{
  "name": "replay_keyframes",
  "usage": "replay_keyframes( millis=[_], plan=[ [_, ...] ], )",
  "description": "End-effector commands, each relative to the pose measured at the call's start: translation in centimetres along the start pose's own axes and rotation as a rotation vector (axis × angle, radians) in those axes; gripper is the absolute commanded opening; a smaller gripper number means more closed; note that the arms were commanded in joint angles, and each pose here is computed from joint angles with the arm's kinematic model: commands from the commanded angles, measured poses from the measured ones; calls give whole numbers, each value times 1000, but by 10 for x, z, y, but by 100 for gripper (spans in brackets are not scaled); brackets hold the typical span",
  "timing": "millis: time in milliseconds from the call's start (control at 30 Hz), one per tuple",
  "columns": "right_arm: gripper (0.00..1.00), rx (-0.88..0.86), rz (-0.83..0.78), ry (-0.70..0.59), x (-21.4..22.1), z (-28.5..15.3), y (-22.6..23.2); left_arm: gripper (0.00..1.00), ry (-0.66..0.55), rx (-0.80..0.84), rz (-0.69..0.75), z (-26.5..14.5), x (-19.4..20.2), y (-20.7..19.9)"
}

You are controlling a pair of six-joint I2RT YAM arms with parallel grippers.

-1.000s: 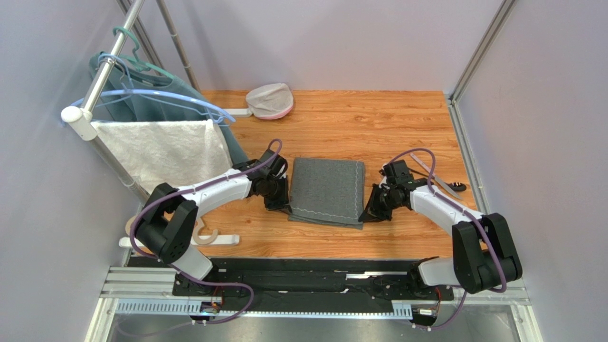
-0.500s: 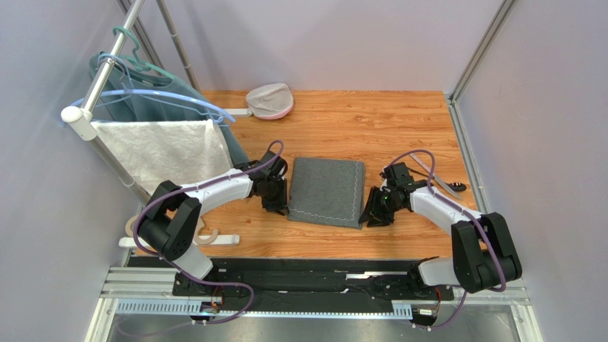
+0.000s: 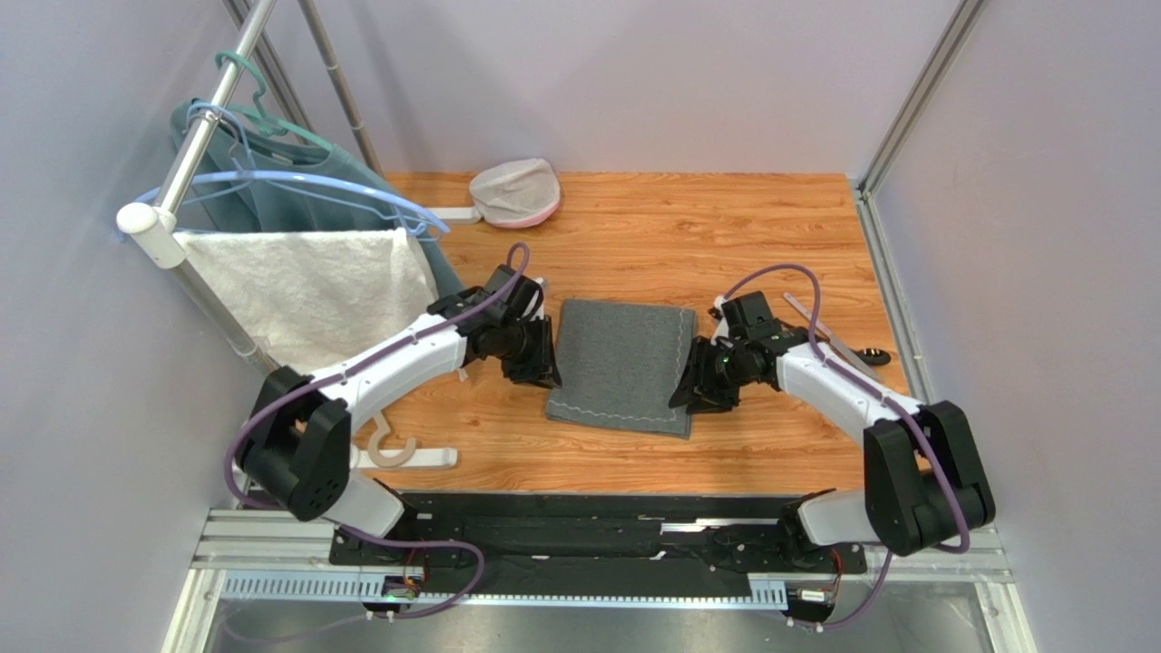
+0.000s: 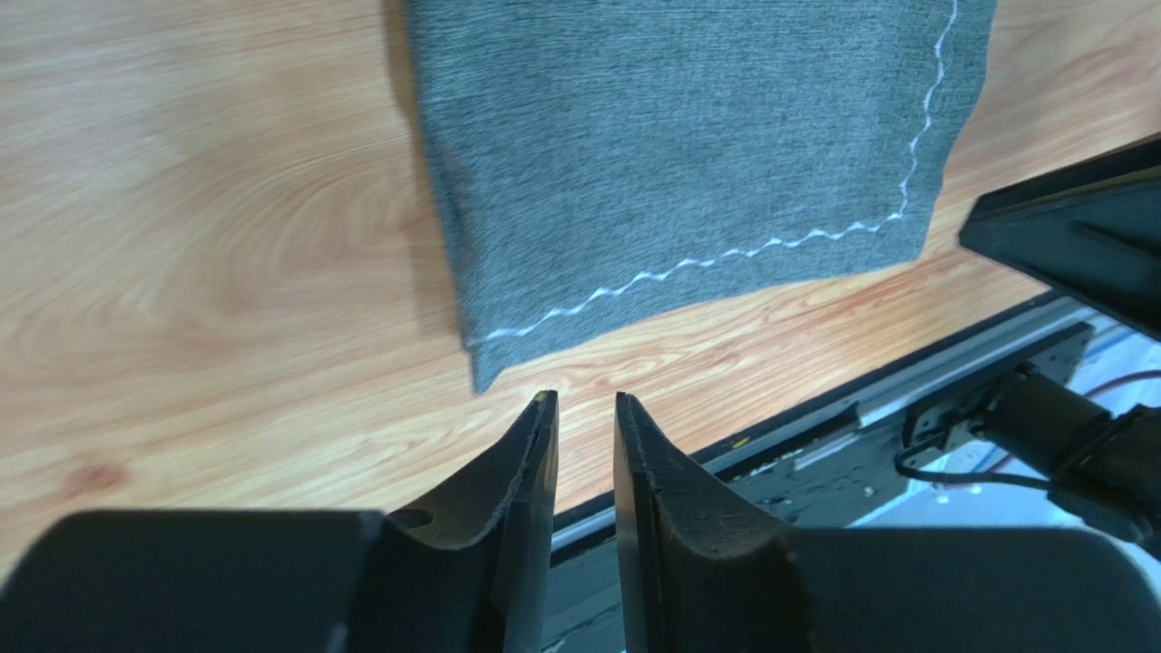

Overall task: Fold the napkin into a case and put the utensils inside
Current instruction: Smooth out the square-folded napkin at the center of the board.

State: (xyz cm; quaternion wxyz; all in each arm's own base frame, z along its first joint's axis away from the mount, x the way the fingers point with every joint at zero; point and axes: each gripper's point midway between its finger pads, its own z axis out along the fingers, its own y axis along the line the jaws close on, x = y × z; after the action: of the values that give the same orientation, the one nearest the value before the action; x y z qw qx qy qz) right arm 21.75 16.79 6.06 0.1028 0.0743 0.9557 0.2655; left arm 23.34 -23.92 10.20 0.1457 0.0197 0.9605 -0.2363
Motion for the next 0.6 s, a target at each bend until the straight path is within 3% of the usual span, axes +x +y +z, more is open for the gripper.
replay_keyframes(
  millis=[0,67,233,300,433,567],
  plan=[
    [32,-65,-3,-15,-11,16,13,24,59,74,-24,32,4,-9],
    [26,-25,-7,-8,-10,25,0,19,94,3,-30,50,13,11],
    [23,122,12,10,1,37,-39,18,115,-151,-14,64,31,53],
    [22,120,4,-13,-4,31,-35,19,84,-130,7,54,25,47],
    [24,48,-44,-95,-34,9,-1,31,19,-25,35,28,1,12],
    [31,48,-85,-154,-79,7,19,33,4,27,38,31,-17,-7]
  ],
)
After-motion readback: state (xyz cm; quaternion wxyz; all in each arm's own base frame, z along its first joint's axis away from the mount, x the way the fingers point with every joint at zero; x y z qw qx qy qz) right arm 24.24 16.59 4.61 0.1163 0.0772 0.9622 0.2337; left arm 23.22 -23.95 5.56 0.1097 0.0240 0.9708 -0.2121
